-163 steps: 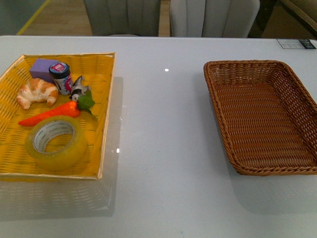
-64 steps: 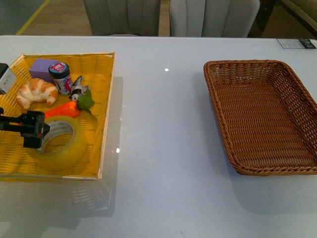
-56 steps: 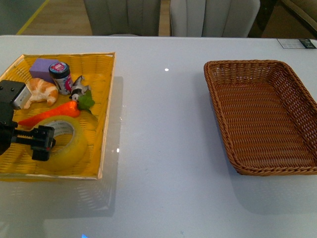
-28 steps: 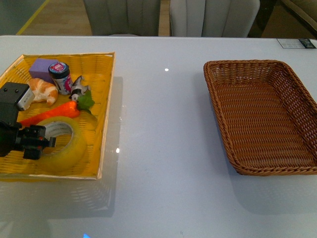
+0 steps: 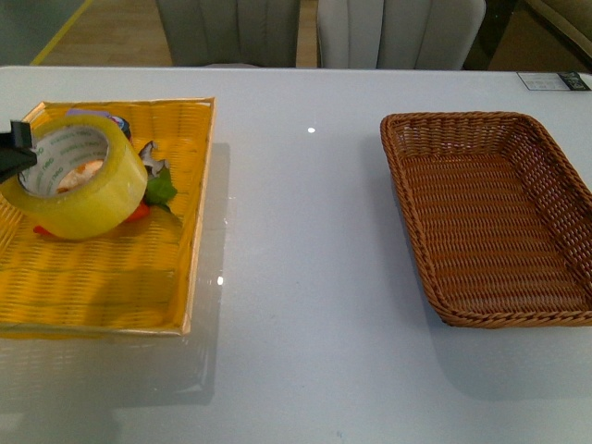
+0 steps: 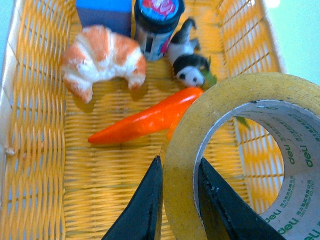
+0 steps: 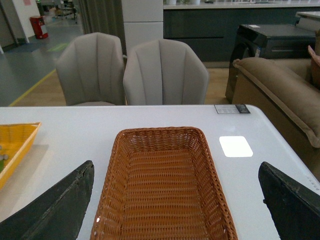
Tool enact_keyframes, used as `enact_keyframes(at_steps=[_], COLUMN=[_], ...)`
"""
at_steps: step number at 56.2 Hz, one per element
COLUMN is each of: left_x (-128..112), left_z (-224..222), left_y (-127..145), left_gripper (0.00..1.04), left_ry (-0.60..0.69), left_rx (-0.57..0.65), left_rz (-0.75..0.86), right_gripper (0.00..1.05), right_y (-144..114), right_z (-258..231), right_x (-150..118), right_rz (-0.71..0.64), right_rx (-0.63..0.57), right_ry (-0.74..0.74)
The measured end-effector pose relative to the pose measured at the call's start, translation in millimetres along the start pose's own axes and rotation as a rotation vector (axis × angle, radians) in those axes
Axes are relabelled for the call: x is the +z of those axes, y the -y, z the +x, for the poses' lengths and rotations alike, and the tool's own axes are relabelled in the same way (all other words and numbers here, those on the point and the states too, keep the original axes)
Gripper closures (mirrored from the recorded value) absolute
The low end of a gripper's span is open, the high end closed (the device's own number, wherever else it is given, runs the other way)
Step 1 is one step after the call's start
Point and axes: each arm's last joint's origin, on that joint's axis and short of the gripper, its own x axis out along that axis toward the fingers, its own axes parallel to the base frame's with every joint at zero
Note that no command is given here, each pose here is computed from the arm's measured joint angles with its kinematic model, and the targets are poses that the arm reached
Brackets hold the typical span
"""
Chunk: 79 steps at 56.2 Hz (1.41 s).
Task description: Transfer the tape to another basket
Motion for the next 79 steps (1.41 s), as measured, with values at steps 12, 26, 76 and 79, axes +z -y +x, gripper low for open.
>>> enact_keyframes(at_steps=[12, 26, 76, 79], left_x=[27, 42, 21, 22], left_z=[-23, -33, -59, -59], left_y=[53, 138, 221, 221], left_gripper=[0.9, 0.9, 0.9, 0.9], left_ry=[0.064, 0.08, 0.053, 0.055], left_rx=[-0.132, -0.347, -0.546, -0.547], left_rz=[0.002, 0.018, 0.094, 0.095], right_gripper=[0.09, 0.09, 0.09, 0.09], right_y=[0, 0, -44, -48], right_z=[0, 0, 55, 61], right_x=[0, 0, 41, 35], right_rz=[0.0, 0.0, 0.628, 0.675], right_rx=[0.001, 0.0, 0.302, 0.335], right_ry=[0.0, 0.0, -0.572, -0.587])
